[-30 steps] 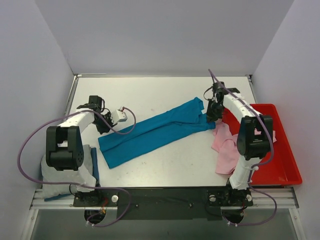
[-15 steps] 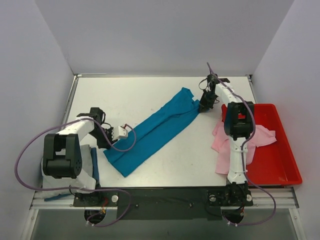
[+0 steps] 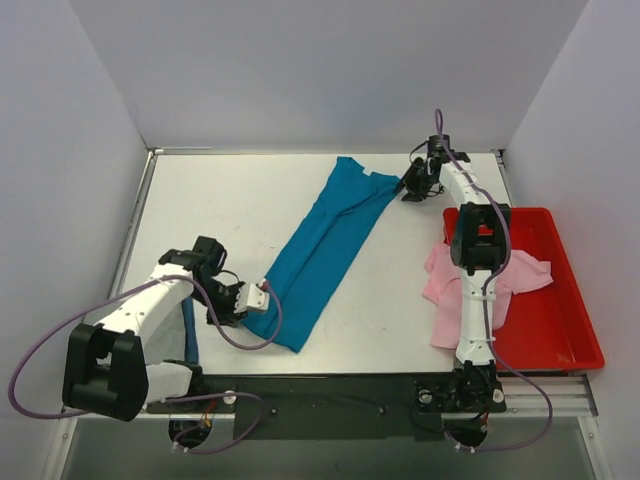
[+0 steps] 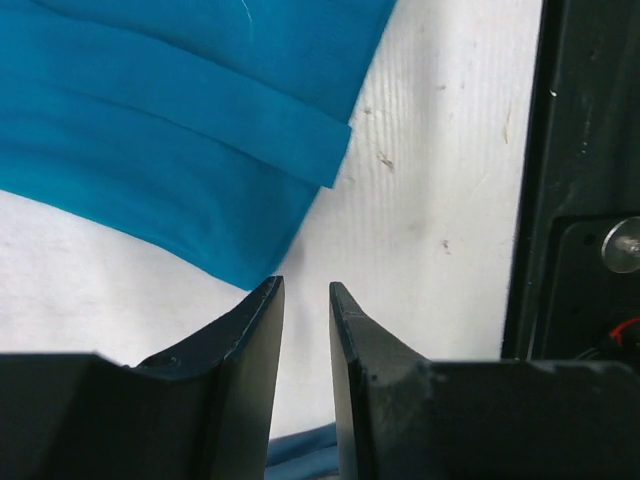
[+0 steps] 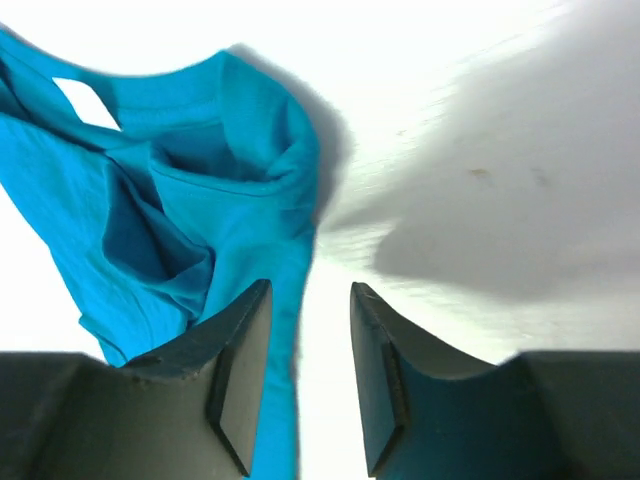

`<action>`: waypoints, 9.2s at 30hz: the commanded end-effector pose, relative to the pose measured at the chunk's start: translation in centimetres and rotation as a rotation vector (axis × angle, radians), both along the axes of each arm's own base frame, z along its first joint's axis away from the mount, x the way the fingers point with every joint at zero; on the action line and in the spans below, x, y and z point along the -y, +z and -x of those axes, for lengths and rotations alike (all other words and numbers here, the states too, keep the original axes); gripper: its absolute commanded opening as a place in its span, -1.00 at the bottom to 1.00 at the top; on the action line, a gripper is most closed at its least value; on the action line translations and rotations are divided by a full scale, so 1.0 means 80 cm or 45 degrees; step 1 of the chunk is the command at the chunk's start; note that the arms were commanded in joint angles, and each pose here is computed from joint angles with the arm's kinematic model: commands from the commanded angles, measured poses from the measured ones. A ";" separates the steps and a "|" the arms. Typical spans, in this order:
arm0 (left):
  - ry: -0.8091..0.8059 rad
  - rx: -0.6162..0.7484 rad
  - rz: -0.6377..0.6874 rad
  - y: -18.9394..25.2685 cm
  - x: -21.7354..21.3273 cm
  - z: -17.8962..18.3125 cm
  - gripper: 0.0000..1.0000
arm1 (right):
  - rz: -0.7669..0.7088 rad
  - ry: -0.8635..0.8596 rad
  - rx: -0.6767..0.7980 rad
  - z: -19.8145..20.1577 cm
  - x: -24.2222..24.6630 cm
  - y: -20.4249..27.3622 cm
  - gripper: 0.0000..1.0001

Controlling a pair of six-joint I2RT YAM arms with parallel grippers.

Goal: Fold and stack the t-shirts
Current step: Rotate the tshirt 90 degrees

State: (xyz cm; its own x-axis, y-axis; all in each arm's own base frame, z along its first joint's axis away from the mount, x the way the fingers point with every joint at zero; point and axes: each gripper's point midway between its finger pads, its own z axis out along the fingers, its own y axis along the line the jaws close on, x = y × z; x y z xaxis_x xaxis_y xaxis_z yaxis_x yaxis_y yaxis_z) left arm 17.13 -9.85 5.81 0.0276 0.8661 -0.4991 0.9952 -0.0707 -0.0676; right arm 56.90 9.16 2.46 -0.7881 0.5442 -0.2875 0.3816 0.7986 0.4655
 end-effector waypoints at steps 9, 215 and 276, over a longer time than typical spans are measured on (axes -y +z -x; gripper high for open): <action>0.029 0.404 0.177 0.002 0.003 -0.029 -0.07 | -0.250 -0.183 0.012 -0.038 -0.018 -0.009 -0.26; -0.780 0.583 0.530 -0.026 0.202 0.089 -1.00 | 0.411 1.196 0.302 0.412 -0.227 0.093 -1.00; -0.798 0.601 0.537 -0.028 0.202 0.089 -1.00 | 0.816 1.193 0.172 0.229 -0.232 0.026 -1.00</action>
State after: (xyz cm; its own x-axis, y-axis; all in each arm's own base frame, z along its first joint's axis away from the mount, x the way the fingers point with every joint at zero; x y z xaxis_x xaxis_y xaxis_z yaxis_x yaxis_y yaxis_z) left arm 10.27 -25.48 2.96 0.6957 0.4123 -0.5882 0.7085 -0.5285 0.4676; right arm 39.09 28.60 1.56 -0.7669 -0.5027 -0.3989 -0.5034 0.8568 -0.1119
